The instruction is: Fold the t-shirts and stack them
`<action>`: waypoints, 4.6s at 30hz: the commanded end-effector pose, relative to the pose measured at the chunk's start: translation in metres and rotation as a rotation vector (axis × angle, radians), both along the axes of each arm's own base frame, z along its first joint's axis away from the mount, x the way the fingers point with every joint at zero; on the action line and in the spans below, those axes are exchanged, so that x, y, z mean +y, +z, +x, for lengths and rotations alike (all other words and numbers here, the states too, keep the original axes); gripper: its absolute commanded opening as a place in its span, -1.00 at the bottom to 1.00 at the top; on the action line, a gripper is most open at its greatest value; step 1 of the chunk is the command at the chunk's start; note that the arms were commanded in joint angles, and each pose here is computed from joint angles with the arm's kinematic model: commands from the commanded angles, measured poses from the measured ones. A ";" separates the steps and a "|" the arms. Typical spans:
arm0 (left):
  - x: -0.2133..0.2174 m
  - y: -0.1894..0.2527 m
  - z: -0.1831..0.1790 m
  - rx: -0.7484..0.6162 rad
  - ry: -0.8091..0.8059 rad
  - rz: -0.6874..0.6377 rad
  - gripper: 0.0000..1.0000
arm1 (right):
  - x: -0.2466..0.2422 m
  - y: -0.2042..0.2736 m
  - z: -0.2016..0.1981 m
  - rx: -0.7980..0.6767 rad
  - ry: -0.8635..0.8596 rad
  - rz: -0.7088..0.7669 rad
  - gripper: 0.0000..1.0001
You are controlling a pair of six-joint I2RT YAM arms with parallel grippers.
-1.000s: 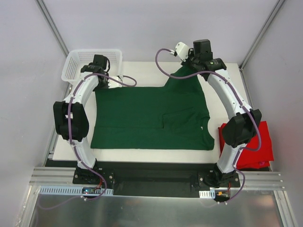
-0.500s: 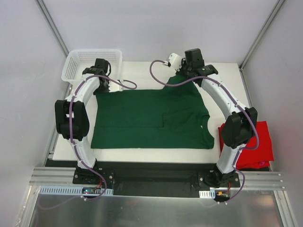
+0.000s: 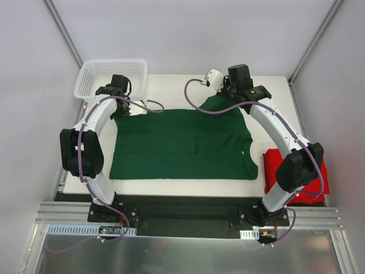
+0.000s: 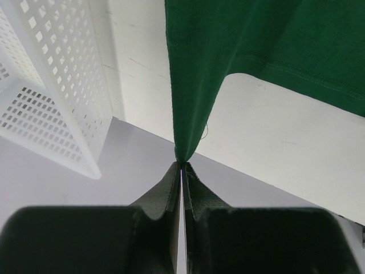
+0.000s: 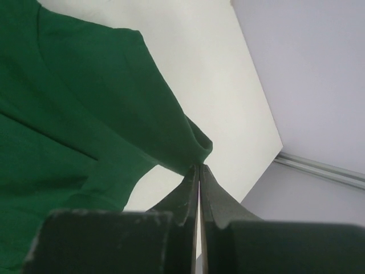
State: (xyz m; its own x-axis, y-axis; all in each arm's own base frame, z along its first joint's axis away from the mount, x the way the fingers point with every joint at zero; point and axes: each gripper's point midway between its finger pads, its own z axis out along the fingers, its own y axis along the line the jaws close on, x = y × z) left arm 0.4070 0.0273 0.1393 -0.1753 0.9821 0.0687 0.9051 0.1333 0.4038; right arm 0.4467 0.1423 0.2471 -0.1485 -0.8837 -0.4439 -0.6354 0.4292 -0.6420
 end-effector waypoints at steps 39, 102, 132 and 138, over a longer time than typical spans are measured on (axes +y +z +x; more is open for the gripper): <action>-0.007 -0.001 -0.042 0.027 0.006 -0.023 -1.00 | -0.017 0.015 -0.111 0.065 0.016 -0.017 -0.99; -0.007 -0.051 -0.099 0.215 0.085 -0.040 -1.00 | -0.028 -0.046 -0.178 0.255 0.114 -0.197 -0.98; -0.012 -0.069 -0.147 0.362 0.127 -0.040 -0.85 | -0.025 -0.077 -0.175 0.341 0.126 -0.291 -0.99; -0.008 -0.069 -0.147 0.361 0.135 -0.013 0.16 | -0.026 -0.079 -0.178 0.355 0.129 -0.304 -0.99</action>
